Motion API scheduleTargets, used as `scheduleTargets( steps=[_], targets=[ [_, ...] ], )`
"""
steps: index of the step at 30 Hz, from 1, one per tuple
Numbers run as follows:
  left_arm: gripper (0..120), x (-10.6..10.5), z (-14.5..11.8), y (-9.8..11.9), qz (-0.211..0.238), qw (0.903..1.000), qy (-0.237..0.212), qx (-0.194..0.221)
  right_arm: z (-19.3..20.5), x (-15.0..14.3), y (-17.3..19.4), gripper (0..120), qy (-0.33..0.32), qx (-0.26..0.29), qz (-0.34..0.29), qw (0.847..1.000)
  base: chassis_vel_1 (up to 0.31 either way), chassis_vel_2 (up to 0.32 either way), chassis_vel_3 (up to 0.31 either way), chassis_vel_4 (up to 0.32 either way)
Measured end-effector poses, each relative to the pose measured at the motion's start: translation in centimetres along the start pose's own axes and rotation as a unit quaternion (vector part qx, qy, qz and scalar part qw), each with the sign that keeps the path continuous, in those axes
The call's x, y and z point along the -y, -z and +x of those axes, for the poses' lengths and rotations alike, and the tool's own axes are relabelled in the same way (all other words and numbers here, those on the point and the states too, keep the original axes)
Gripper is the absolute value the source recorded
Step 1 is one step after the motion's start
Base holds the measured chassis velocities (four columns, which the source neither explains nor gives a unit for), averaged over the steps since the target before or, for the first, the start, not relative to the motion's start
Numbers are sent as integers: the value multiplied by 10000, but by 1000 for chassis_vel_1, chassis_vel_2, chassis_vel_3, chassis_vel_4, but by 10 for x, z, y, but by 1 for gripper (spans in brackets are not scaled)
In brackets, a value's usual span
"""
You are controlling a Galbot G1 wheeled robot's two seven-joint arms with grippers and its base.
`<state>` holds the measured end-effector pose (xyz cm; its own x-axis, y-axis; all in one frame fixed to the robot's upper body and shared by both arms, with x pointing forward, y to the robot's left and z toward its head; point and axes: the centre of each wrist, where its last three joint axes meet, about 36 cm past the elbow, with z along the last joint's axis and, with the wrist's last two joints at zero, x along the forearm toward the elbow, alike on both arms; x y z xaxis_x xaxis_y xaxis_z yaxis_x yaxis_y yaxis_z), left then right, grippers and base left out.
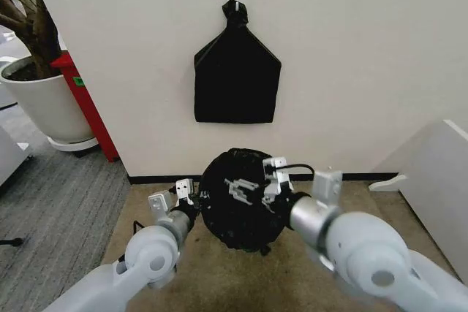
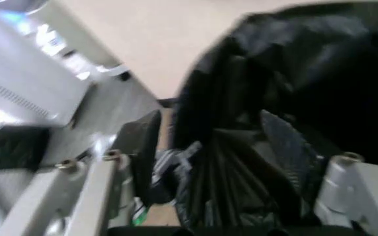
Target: Place the garbage bag over the trash bin.
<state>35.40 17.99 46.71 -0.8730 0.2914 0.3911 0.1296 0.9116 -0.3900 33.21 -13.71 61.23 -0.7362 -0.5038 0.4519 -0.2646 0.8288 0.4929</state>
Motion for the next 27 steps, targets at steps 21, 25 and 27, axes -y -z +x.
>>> scheduleTargets(
  steps=[21, 25, 27],
  targets=[
    [0, 13, -6, -6, -210, 9979, -282, 539, -123, -17, -50, 0, -1952, -552, -677, 9769, 0, 0, 0, 0],
    [0, 13, -8, -4, -190, 9978, -284, 574, -122, -20, -50, 0, -1825, -634, -779, 9781, 0, 0, 0, 0],
    [0, 10, -11, -2, -190, 9977, -244, 596, -109, -21, -39, 0, -1495, -586, -870, 9832, 0, 0, 0, 0]
  ],
)
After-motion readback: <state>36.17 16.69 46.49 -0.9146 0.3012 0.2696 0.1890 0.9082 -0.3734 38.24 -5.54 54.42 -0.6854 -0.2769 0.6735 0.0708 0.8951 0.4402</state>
